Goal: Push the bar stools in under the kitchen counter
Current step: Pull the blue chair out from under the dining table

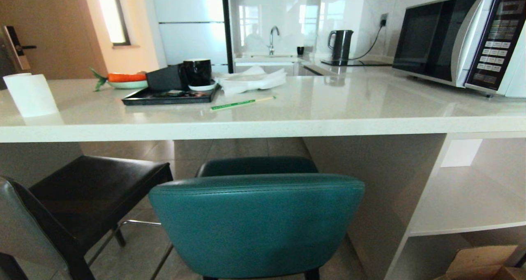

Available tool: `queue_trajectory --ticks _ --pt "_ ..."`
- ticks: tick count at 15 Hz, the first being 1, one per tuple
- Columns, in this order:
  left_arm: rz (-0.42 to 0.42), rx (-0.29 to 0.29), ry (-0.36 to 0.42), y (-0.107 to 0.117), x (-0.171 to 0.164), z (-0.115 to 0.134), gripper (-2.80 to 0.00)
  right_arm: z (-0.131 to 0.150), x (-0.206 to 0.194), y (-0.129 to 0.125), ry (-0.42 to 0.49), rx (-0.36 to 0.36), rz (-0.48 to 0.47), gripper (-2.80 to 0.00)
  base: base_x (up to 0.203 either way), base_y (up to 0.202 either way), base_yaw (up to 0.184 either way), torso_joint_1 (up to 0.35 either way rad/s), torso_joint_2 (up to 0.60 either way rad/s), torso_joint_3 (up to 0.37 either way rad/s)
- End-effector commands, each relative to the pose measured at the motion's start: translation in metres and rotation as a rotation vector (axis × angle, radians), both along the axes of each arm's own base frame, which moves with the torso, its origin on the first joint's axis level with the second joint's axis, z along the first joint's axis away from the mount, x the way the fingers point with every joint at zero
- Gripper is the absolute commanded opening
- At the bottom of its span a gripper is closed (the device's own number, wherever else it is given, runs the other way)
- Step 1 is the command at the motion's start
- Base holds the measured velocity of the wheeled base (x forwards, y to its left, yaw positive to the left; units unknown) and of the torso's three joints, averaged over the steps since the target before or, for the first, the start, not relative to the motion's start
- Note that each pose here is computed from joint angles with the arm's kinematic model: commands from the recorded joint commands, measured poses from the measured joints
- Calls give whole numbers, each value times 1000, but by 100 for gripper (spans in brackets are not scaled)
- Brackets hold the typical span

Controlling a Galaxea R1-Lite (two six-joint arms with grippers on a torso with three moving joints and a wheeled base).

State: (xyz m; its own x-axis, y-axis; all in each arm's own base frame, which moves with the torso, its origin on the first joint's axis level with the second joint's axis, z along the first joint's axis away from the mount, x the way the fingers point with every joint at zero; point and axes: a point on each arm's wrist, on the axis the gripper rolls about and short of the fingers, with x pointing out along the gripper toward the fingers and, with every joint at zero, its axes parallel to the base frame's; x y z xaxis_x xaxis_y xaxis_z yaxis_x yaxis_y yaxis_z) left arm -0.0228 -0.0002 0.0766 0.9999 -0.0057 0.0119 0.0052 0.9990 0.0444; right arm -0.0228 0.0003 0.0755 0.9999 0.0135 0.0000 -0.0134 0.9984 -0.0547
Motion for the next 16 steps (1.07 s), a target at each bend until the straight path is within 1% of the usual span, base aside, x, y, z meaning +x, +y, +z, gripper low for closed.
queue_trajectory --ticks 1,2,3,4,5,6,7,8,9,11,13,15,16 --pt "0 7 7 0 1 -2 -280 -1 0 0 1 -26 15 -280 0 0 0 0 0 0" --pt "-1 51 8 0 1 -2 -280 -1 0 1 -1 -65 32 -280 0 0 0 0 0 0" --pt "-5 92 7 0 1 -2 -280 0 0 1 -2 -73 39 -280 0 0 0 0 0 0" --pt "-9 94 -17 0 0 2 -280 4 -1 1 -5 -70 47 -280 0 0 0 0 0 0" --pt "-39 93 -54 -1 -3 16 -280 16 -2 1 -17 -66 65 -280 0 0 0 0 0 0" --pt "-87 93 -55 -2 -3 28 -280 32 0 2 -11 -59 91 -280 0 0 0 0 0 0" --pt "-122 83 -27 -3 2 41 -280 49 5 2 11 -52 118 -280 0 0 0 0 0 0" --pt "-146 60 11 -3 11 53 -280 62 15 3 44 -43 141 -280 0 0 0 0 0 0" --pt "-166 25 54 -3 25 65 -280 73 29 3 81 -31 165 -280 0 0 0 0 0 0" --pt "-185 -28 122 -4 63 81 -280 85 63 5 147 -9 213 -280 0 0 0 0 0 0" --pt "-195 -57 157 -6 106 86 -280 83 101 7 226 10 262 -280 0 0 0 0 0 0" --pt "-202 -76 171 -7 142 81 -280 74 135 10 295 25 300 -280 0 0 0 0 0 0" --pt "-205 -86 184 -8 153 75 -280 68 147 13 319 27 325 -280 0 0 0 0 0 0"
